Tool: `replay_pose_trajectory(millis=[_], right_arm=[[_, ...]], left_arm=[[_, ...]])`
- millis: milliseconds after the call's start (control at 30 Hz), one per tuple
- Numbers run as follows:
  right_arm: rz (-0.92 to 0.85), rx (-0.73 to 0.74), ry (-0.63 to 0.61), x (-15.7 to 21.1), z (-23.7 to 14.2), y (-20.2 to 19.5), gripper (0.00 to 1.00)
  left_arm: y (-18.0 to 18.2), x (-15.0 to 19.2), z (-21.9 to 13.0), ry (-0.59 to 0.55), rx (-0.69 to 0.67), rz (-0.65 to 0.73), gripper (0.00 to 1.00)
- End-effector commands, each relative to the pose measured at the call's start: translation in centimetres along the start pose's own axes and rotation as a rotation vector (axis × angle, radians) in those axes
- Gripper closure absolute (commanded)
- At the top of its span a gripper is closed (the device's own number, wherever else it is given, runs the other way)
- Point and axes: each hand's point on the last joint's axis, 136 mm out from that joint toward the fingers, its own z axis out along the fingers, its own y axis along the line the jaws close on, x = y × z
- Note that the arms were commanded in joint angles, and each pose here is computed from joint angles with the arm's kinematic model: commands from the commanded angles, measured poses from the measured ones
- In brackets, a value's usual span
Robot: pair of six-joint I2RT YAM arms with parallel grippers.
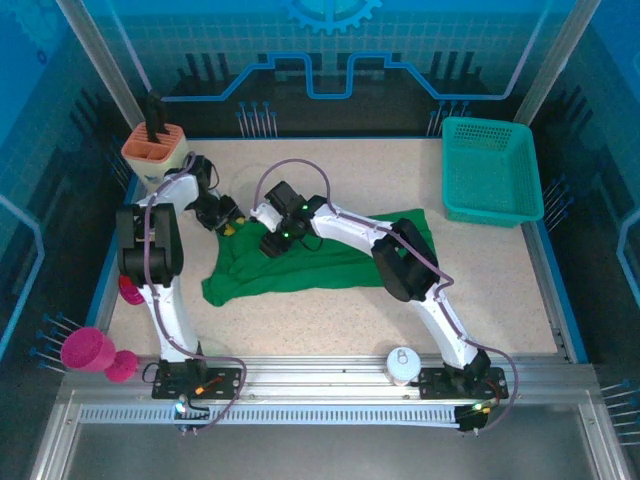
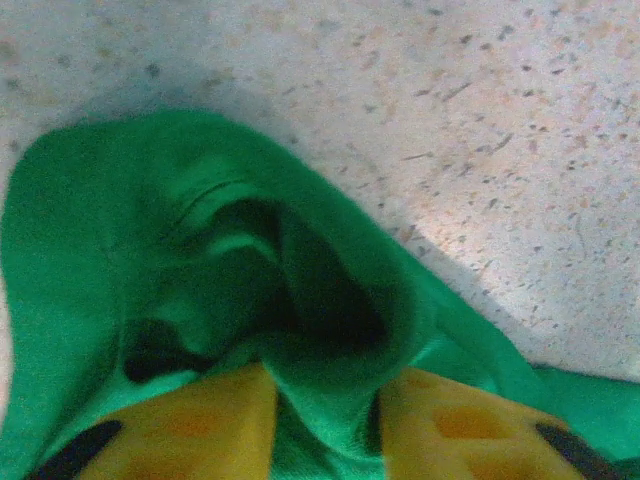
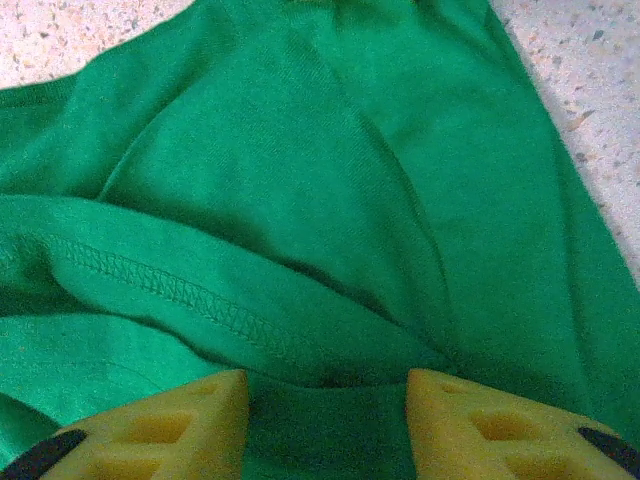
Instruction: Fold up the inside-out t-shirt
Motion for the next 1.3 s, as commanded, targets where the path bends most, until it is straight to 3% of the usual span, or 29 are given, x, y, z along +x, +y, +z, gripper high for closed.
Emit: replay_pose_trajectory(millis=[0, 100, 167, 300, 433, 500, 567, 600, 667, 700, 1000, 1267], right_arm=[[-0.058, -0.003, 0.012, -0.1, -0.2, 1.0, 0.72], [-0.074, -0.027, -0.019, -0.8, -1.1, 1.7, 0.92], [-0.113, -0.052, -0.082, -2.4, -3.3, 2.8, 1.00], [-0.161, -0.073, -0.176, -3.5, -6.2, 4.1, 1.00], [-0.187, -0.096, -0.210, -2.3, -8.3, 5.4, 1.00], [-0.217, -0.121, -0.214, -0.8, -8.8, 6.5, 1.00], [-0.212, -0.106, -0.216, 0.4, -8.6, 6.7, 1.00], [-0.185, -0.091, -0.214, 0.8, -8.3, 6.4, 0.90], [-0.110, -0.045, -0.197, 0.7, -7.7, 4.9, 0.58], [-0.063, -0.032, -0.189, 0.3, -7.5, 4.0, 0.52], [0.174, -0.031, -0.191, -3.6, -2.9, -0.2, 0.52], [0.252, 0.010, -0.079, -1.3, 0.6, -1.8, 0.55]], left_arm=[[1.4, 0.1, -0.4, 0.007, -0.057, 0.029, 0.81], [1.4, 0.3, -1.3, -0.009, -0.058, 0.052, 0.87], [1.6, 0.1, -2.1, -0.039, -0.071, 0.070, 0.94], [2.0, 0.0, -3.2, -0.036, -0.073, 0.059, 1.00], [2.7, -0.3, -3.6, -0.046, -0.077, 0.043, 0.88], [2.7, -0.4, -3.7, -0.044, -0.058, 0.030, 0.71], [2.9, -0.4, -3.8, -0.042, -0.048, 0.024, 0.64], [3.0, -0.3, -3.8, -0.038, -0.049, 0.022, 0.58], [3.1, 0.7, -3.7, -0.015, -0.041, 0.015, 0.54], [3.2, 1.3, -3.8, -0.004, -0.027, 0.012, 0.53], [3.5, 4.5, -2.9, 0.042, 0.061, -0.026, 0.54], [5.0, 10.0, -3.9, 0.090, 0.077, -0.017, 0.54]])
